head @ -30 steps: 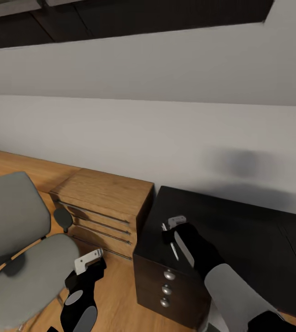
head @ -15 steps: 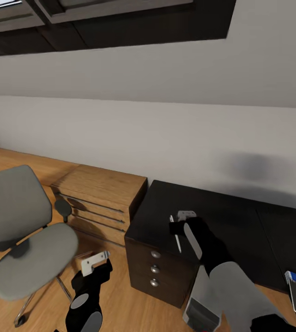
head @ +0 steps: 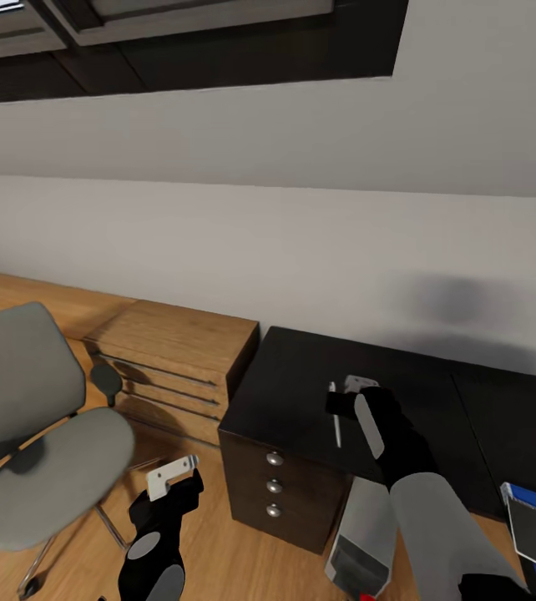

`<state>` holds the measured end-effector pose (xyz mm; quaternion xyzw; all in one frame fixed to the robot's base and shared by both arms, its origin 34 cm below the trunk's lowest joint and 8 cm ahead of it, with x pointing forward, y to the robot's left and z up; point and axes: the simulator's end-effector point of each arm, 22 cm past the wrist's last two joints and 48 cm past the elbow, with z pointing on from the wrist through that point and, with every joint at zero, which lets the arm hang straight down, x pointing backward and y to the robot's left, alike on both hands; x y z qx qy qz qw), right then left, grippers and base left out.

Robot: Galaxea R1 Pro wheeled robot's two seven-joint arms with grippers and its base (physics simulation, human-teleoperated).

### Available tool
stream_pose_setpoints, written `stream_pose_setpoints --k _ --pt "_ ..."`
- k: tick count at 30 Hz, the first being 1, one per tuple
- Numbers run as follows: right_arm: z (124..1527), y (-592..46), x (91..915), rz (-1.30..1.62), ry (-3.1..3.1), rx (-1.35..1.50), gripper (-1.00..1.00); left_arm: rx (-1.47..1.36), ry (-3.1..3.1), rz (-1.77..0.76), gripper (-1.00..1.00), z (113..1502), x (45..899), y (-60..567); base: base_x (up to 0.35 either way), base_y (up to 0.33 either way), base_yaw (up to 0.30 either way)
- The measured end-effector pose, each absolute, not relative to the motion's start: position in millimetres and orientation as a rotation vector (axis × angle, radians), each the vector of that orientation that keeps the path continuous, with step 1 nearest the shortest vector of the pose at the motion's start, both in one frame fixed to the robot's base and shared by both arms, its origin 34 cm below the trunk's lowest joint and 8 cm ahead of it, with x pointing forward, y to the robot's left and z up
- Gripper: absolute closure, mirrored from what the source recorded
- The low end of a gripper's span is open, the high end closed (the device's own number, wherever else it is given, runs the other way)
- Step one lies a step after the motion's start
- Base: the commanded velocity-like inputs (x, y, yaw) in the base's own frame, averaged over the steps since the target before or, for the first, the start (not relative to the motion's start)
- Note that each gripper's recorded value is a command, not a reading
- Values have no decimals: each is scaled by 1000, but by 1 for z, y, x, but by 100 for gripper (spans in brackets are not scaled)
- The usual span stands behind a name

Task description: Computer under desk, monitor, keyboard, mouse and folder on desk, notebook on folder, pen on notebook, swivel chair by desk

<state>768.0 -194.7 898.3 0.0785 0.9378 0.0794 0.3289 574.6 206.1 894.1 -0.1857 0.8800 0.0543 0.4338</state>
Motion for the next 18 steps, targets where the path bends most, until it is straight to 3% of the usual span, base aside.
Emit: stream_pose_setpoints --k 12,18 --pt "901 -210 769 143 2447 249 100 -464 2192 137 -100 894 575 207 10 7 -26" --pt "900 -218 768 148 2446 290 100 -464 2190 137 -100 894 575 207 144 114 -170"
